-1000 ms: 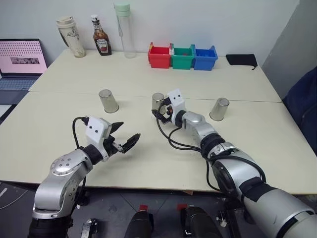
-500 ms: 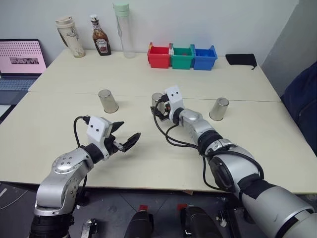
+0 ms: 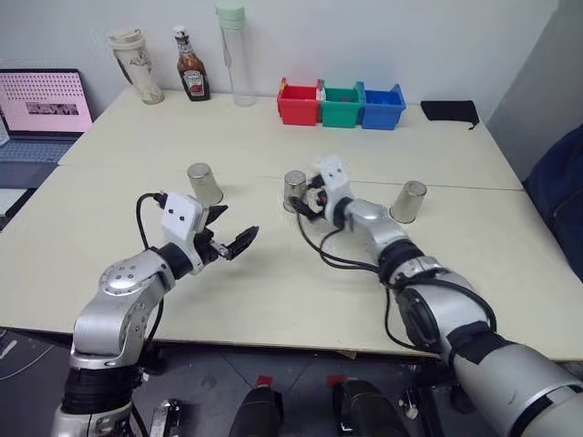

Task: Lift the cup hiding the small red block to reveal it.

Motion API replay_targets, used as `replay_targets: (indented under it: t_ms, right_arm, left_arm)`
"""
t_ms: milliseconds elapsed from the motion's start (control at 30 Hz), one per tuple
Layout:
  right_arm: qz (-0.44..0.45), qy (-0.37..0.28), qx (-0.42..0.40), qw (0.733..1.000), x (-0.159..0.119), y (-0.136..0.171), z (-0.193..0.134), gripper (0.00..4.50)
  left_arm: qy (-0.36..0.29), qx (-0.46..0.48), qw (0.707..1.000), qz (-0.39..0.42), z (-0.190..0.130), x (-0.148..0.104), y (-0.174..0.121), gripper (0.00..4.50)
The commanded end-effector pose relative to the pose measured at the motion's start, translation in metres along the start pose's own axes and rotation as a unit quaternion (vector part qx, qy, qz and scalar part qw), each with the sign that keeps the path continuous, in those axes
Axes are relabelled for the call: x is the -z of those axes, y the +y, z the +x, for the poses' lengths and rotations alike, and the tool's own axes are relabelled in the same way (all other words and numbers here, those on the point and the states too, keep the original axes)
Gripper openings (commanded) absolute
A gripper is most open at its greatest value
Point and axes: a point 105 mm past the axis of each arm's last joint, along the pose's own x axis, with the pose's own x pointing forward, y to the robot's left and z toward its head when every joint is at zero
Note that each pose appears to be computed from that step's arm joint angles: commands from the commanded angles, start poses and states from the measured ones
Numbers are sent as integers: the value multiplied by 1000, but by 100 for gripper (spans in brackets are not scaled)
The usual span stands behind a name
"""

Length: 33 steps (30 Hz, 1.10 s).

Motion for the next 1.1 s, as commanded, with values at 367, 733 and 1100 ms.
replay_targets:
  t_ms: [367, 733, 1100]
  right_arm:
    - [-31, -37, -126, 991, -42, 77, -159, 450]
    - [-6, -26, -101, 995, -45, 93, -181, 450]
    - [-5, 0, -69, 998, -39, 94, -188, 450]
  left_arm:
    - [-43, 15, 998, 42, 91, -4, -2, 446]
    - [-59, -24, 997, 48, 135, 2, 1, 446]
    - [-60, -47, 997, 26, 156, 2, -3, 446]
